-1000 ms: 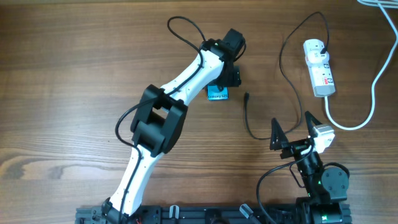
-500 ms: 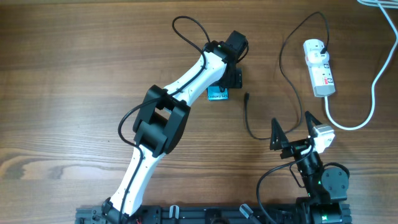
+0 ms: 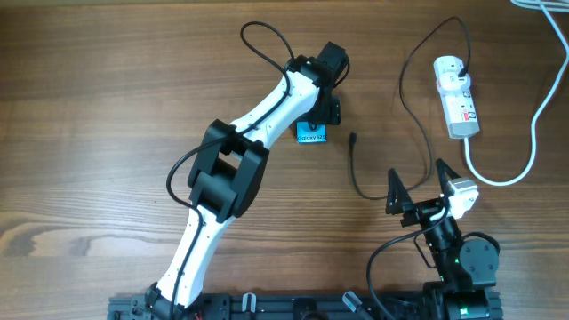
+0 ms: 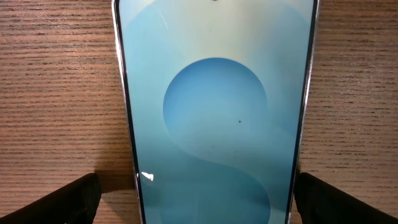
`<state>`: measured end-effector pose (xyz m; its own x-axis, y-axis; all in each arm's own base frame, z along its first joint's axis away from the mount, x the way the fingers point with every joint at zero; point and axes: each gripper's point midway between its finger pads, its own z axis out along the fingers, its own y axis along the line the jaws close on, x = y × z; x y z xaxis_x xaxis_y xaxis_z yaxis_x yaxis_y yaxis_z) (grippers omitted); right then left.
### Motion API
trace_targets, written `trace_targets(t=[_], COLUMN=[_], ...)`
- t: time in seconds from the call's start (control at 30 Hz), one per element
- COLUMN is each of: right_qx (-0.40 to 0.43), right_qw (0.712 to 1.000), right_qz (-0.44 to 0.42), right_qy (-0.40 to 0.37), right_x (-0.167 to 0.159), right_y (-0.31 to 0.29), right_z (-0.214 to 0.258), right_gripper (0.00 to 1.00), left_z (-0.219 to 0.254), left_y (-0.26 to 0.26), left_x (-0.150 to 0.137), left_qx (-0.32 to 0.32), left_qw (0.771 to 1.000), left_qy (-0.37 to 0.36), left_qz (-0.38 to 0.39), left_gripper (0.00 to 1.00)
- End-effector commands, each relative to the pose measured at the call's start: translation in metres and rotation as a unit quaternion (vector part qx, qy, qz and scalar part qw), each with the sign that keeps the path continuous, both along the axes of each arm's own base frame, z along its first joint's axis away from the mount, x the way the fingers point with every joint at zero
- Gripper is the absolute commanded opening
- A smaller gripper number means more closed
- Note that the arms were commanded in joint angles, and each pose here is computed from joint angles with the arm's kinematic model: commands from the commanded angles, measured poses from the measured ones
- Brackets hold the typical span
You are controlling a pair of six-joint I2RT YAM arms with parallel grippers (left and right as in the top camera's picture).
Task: Plug charger to phone and switch on socket
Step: 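Close the left gripper on the phone's long edges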
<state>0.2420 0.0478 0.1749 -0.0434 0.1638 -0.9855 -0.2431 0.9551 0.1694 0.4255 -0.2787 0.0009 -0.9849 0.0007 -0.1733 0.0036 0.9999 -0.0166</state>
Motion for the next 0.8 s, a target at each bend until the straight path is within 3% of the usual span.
trace_targets(t=[0.0, 0.5, 0.77], right_qx=[-0.005, -0.005, -0.005], right_qw=[1.0, 1.0, 1.0], right_qz=[-0.005, -0.004, -0.005], right_qy=[-0.005, -0.005, -0.005], right_x=[0.0001, 0.0001, 0.0001], right_y=[-0.0012, -0.0012, -0.0012], right_z=[0.0013, 0.0012, 0.0012], right_gripper=[1.0, 1.0, 1.0], left_z=[-0.0227, -0.0231, -0.0231], left_y=[-0.0012, -0.0085, -0.0086], left_x=[-0.0074, -0.0107, -0.0107], left_qx=[0.001, 0.0, 0.0], left_qw=[1.0, 1.0, 1.0], left_qy=[0.028, 0.026, 0.026], left_qz=[-0.007, -0.015, -0.015], left_gripper=[1.0, 0.91, 0.73])
